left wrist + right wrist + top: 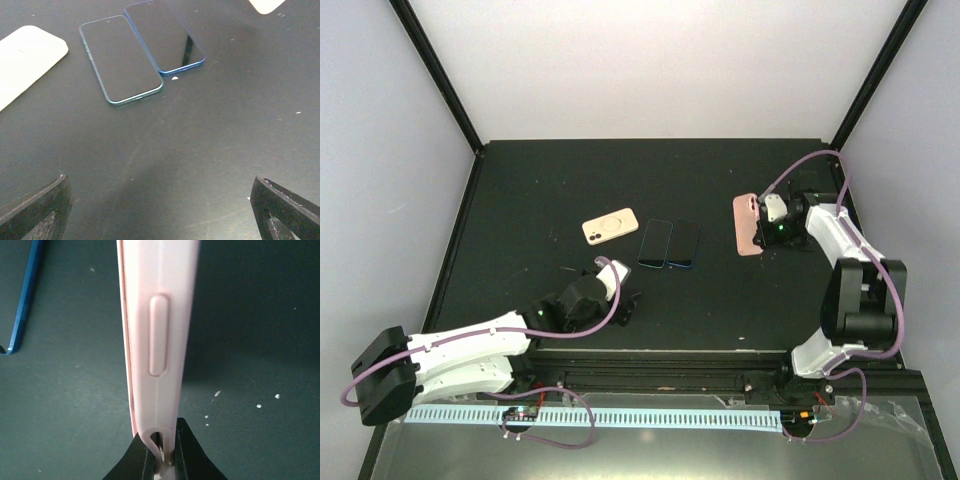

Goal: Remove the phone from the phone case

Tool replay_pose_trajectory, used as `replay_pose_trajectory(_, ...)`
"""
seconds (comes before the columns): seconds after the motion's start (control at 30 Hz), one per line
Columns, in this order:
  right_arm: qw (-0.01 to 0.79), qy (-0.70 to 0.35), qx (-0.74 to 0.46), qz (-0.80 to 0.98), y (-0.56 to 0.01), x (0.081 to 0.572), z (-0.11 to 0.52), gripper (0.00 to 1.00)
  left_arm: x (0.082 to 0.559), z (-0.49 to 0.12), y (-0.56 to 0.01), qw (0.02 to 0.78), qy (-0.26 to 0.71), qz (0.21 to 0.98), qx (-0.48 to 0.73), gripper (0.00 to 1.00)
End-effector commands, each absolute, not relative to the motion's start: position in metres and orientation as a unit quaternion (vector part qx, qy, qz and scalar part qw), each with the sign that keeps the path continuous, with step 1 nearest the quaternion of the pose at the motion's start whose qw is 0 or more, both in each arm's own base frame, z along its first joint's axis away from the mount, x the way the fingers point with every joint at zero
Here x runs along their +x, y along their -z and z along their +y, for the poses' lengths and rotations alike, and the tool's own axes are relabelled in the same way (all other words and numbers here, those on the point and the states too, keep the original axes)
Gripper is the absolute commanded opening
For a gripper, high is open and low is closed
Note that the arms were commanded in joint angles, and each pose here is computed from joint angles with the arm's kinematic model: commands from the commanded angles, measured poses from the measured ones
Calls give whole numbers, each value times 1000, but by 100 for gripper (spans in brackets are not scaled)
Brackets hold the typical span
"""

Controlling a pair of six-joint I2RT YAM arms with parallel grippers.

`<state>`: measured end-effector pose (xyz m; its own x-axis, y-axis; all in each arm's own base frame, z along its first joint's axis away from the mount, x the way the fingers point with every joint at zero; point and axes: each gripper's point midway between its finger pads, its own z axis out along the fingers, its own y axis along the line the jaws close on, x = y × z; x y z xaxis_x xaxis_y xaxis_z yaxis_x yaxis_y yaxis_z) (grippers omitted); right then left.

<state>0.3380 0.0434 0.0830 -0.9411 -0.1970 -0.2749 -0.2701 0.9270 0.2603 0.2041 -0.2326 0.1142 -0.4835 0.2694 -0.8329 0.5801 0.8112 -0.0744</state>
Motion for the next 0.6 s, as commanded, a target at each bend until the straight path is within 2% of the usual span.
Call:
replay_pose_trajectory(0.0,101,-117,-125,980,-84,348,22,3,194,-259,-141,430,271,827,239,99)
replay_pose_trajectory(0.13,89,-110,-119,983,-82,367,11,3,187,-264,-144,419,296,823,243,99)
replay_pose_trajectory(0.27,81,-110,-105,985,-74,386,2,5,195,-257,-143,428,275,832,223,99)
replay_pose_trajectory(0.47,15,-128,-113,985,-44,387,1,14,206,-246,-138,434,227,845,215,99)
replay_pose_trajectory(0.57,15,-113,-109,988,-34,389,-5,24,212,-242,-139,440,205,850,206,99)
